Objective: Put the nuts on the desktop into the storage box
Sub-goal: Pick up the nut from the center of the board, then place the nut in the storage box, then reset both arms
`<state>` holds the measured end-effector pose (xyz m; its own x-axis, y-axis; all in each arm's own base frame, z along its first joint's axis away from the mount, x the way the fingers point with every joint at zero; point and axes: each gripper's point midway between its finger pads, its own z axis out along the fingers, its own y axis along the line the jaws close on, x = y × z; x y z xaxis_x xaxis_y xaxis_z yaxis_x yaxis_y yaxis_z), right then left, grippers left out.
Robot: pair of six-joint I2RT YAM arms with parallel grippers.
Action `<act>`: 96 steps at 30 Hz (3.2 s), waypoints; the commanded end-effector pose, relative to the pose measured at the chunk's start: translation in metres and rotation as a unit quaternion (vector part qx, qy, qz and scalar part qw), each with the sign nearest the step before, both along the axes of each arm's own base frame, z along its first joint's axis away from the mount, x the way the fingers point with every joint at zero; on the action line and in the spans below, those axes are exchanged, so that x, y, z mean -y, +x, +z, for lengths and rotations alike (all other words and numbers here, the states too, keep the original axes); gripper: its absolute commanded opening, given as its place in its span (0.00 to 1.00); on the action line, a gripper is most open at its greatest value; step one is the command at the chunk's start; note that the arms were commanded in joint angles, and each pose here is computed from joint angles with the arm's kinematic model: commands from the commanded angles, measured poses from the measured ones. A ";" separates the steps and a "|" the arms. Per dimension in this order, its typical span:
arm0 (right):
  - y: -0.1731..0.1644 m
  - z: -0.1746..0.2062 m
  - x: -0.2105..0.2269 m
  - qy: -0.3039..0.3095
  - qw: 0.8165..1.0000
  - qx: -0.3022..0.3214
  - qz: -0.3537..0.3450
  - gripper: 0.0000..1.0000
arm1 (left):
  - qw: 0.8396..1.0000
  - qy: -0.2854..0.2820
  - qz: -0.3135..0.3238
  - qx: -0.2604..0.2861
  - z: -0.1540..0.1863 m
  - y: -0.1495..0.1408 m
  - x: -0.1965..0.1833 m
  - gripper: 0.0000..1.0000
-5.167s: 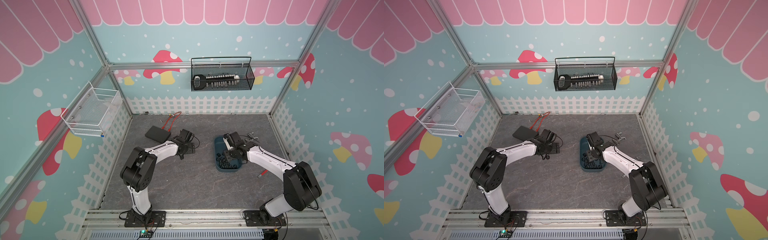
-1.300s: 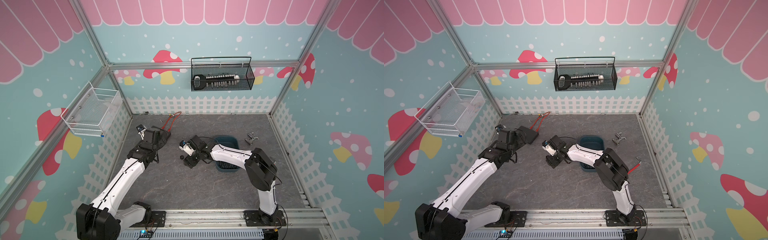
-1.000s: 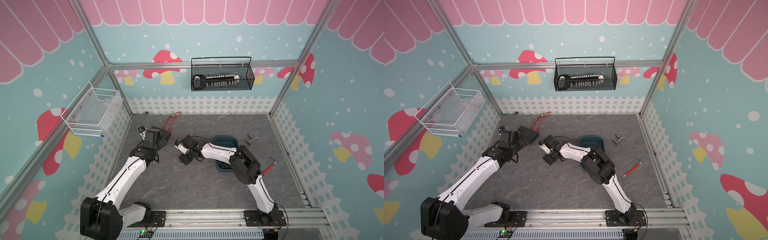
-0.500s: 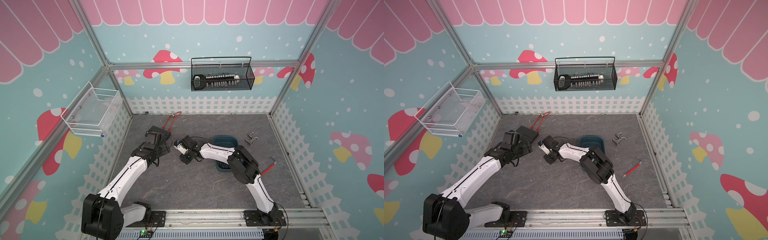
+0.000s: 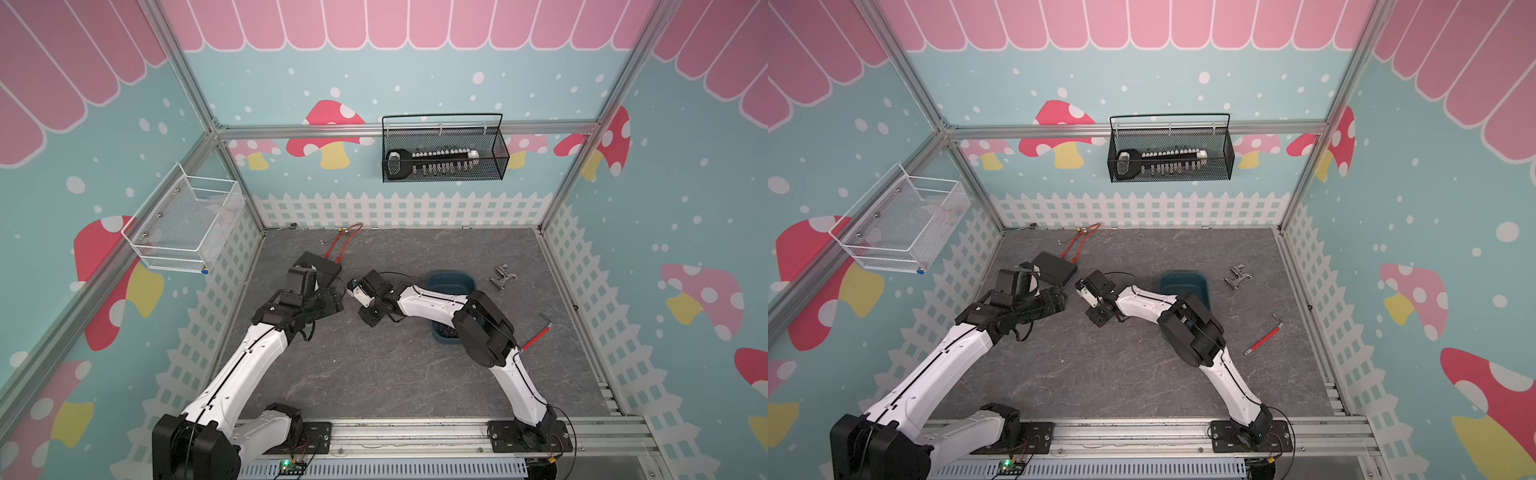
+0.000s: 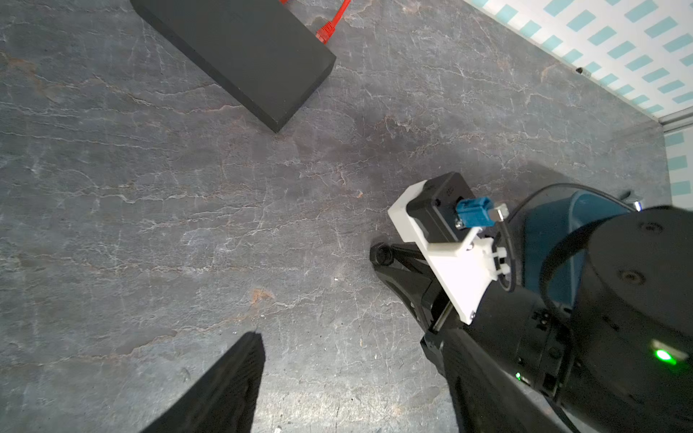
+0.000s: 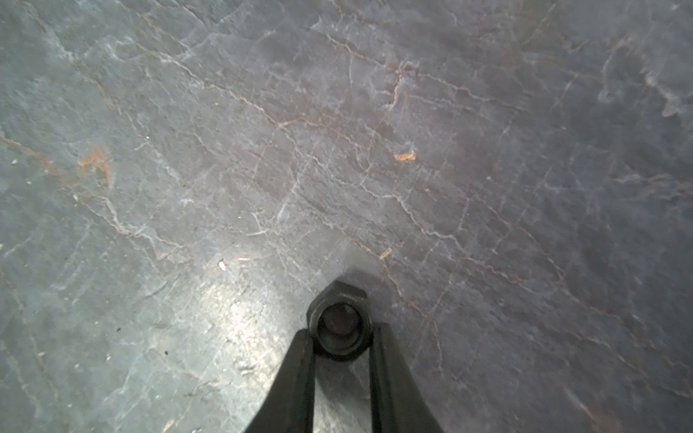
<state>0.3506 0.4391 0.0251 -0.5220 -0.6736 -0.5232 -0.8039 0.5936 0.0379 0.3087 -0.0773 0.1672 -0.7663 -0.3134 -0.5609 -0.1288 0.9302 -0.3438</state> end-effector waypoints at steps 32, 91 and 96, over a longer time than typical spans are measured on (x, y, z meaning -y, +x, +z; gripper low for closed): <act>0.001 0.116 0.276 -0.023 0.957 0.085 -0.275 0.09 | 0.996 -0.041 -0.081 0.004 -0.005 0.019 0.054 0.79; 0.020 0.112 0.455 0.109 0.786 0.448 -0.411 1.00 | 0.888 0.174 0.077 0.418 -0.014 0.064 -0.074 0.99; 0.020 0.111 0.455 0.108 0.788 0.446 -0.411 1.00 | 0.884 0.175 0.079 0.425 -0.011 0.062 -0.074 0.99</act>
<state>0.3714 -0.0163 0.1321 -0.1082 -0.1556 -0.9819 0.0865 0.9825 -0.1652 0.3689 -0.0010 0.1489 -0.0081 -0.0722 -0.9974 -0.1177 0.9905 -0.0708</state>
